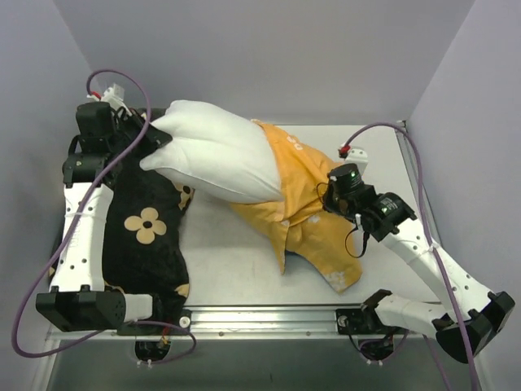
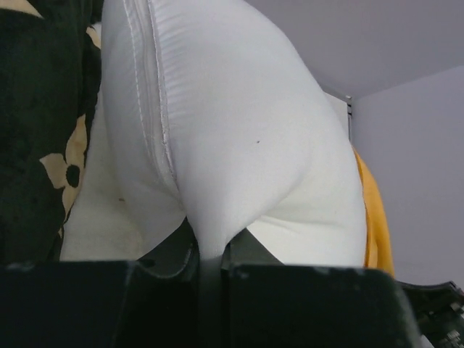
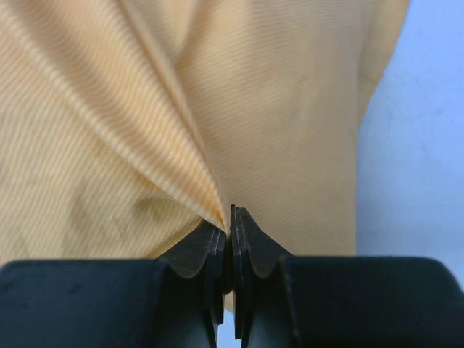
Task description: Remove the pillowcase from the pillow
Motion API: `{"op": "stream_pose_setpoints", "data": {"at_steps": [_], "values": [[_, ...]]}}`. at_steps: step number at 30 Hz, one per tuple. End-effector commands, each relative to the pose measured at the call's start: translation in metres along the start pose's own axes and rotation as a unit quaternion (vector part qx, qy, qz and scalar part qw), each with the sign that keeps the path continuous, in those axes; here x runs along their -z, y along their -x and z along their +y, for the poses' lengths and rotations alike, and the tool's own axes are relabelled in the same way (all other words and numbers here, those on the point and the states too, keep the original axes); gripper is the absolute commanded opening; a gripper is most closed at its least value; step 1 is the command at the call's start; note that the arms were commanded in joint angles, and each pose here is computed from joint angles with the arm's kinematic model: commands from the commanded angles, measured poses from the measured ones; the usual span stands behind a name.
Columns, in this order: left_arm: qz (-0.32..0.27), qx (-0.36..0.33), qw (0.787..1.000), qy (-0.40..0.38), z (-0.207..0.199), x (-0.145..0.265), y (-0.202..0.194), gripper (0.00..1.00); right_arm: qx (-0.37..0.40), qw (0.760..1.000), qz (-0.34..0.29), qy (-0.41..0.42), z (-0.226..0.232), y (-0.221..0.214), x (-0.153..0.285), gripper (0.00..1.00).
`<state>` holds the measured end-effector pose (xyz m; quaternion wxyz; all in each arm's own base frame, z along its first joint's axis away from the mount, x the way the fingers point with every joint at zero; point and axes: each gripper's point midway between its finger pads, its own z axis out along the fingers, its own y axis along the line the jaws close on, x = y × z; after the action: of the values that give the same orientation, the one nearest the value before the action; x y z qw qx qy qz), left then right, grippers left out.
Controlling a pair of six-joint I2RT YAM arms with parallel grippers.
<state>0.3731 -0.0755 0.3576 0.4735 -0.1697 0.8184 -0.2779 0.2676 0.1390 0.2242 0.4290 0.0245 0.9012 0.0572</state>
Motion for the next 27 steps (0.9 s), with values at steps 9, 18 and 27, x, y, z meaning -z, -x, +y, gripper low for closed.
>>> {"op": "stream_pose_setpoints", "data": {"at_steps": [9, 18, 27], "values": [[-0.17, 0.058, 0.984, 0.02, 0.049, 0.041, 0.108, 0.0, -0.102, 0.983, 0.07, -0.136, -0.126, -0.022, -0.025, 0.0], [-0.107, 0.02, 0.991, 0.073, 0.081, 0.001, 0.069, 0.0, -0.082, 0.995, 0.032, -0.041, -0.072, 0.018, -0.017, 0.02], [-0.057, -0.067, 0.996, 0.028, 0.036, -0.011, 0.048, 0.81, 0.048, 0.992, 0.09, 0.074, 0.03, -0.081, -0.007, 0.0]]}}
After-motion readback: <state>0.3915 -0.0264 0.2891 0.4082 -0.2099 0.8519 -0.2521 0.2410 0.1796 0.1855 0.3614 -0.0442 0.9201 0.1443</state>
